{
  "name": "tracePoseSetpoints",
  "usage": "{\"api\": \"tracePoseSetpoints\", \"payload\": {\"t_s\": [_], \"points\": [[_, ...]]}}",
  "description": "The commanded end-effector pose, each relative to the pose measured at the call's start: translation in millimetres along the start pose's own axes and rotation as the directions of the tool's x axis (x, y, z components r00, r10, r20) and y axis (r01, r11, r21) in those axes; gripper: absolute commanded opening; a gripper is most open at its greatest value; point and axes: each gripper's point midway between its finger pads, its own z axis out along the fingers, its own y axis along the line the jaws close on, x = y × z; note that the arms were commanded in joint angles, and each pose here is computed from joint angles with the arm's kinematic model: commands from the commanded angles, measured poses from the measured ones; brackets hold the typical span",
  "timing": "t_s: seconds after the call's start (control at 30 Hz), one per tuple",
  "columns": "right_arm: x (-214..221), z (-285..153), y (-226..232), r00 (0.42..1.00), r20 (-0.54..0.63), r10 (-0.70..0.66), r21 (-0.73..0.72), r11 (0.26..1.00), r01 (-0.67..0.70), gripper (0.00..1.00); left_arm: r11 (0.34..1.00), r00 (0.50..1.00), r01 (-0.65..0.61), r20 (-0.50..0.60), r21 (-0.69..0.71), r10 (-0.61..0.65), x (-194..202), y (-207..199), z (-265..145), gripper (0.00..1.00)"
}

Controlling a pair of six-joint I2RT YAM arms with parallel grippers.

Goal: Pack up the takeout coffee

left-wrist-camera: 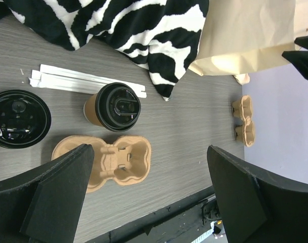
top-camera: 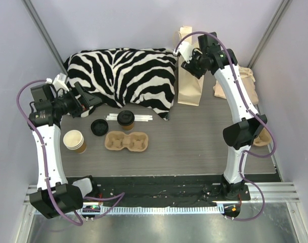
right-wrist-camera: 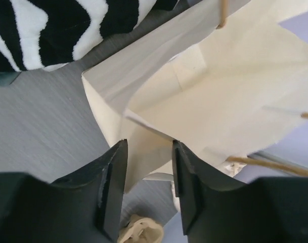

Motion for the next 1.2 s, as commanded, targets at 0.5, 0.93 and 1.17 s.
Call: {"api": "tracePoseSetpoints", "payload": {"t_s": [0.5, 0.93, 1.17], "points": [[-8.2, -107.4, 30.2, 0.998, 0.053, 0.032, -0.064, 0.998, -0.028, 0.01, 0.998, 0.999, -0.014, 0.036, 0.062, 0.012, -6.8, -10.4, -0.1, 1.0], [-32.7, -95.3, 3.6, 0.989, 0.145, 0.033, 0.028, 0.999, -0.037, 1.0, 0.996, 0.999, -0.018, 0.038, 0.084, 0.015, -2.3, -13.3, -1.4, 1.0], [-38.8, -53.1, -6.4, 0.989, 0.142, -0.046, 0.03, 0.999, 0.042, 1.0, 0.998, 0.999, -0.013, 0.032, 0.068, 0.011, -0.6, -7.4, 1.7, 1.0]]}}
